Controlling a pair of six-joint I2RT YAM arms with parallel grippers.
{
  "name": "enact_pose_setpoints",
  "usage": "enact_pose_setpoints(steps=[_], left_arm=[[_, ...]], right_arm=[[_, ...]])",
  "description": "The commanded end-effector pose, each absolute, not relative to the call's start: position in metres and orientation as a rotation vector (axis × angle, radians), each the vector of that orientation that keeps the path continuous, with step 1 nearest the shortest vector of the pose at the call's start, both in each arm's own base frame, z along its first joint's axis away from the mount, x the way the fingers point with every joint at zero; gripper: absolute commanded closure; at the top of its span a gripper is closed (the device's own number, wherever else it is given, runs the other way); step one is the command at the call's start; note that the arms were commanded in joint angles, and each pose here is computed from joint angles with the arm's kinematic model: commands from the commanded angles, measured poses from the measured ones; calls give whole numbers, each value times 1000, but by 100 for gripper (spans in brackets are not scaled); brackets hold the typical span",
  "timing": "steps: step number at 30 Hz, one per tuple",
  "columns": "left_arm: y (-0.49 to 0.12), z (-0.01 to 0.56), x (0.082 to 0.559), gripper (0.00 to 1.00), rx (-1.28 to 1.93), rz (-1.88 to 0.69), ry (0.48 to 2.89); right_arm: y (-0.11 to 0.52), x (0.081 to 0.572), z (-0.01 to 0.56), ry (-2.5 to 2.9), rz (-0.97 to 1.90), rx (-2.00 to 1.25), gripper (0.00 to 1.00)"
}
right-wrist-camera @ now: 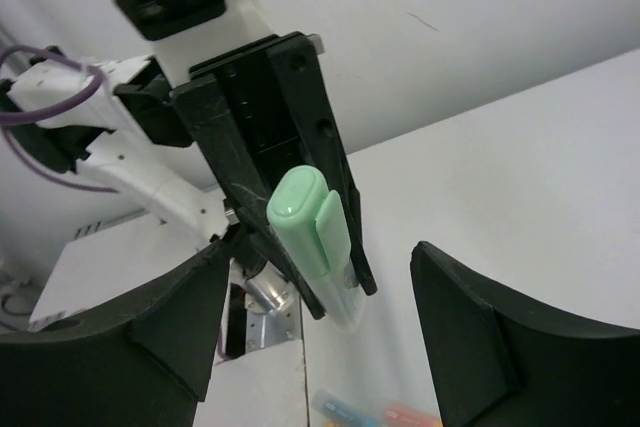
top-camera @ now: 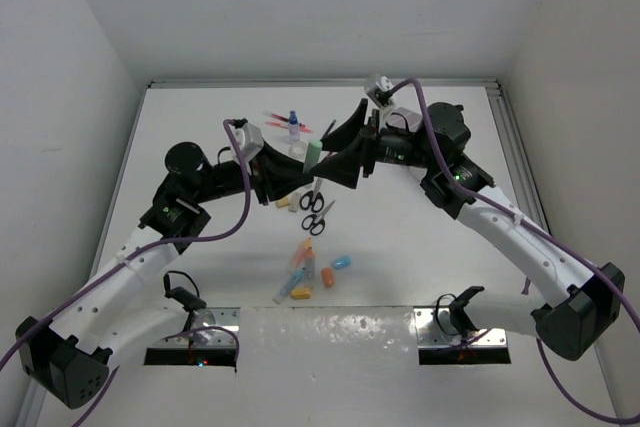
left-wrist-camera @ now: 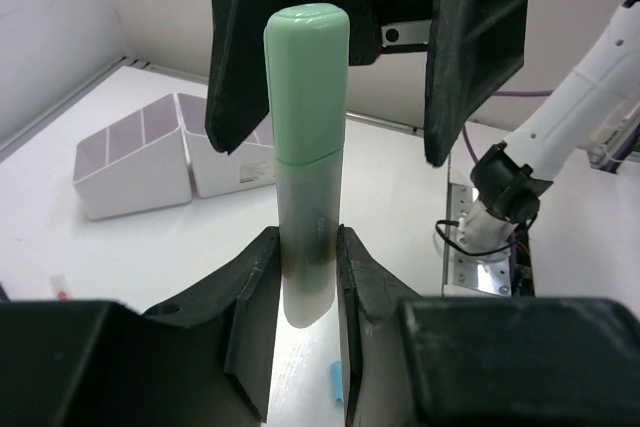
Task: Sort the stationery into containers
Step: Close the pen cap on the pen.
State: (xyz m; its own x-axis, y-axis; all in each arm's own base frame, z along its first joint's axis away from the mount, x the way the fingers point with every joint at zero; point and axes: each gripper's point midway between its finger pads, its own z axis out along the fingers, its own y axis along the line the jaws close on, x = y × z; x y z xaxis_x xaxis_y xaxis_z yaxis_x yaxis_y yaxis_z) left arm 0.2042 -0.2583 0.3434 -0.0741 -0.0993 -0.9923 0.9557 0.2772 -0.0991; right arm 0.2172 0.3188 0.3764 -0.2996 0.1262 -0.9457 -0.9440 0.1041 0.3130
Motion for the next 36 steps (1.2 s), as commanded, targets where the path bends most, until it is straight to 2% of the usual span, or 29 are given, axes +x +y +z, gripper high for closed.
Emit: enact_pose_setpoints(steps=[1, 15, 34, 36], left_arm=[[-251, 369, 209, 100, 870, -1014, 1251], [-246, 367, 225, 100, 820, -934, 1272], [-243, 367, 227, 100, 809, -903, 1275], [-243, 366, 227, 100, 811, -898, 1273]], right_arm=[[319, 228, 385, 1398, 1300, -820, 29], [323, 245, 379, 1481, 1185, -614, 34], [326, 242, 367, 1524, 1130, -639, 40], [326, 242, 368, 1526, 1118, -626, 43]])
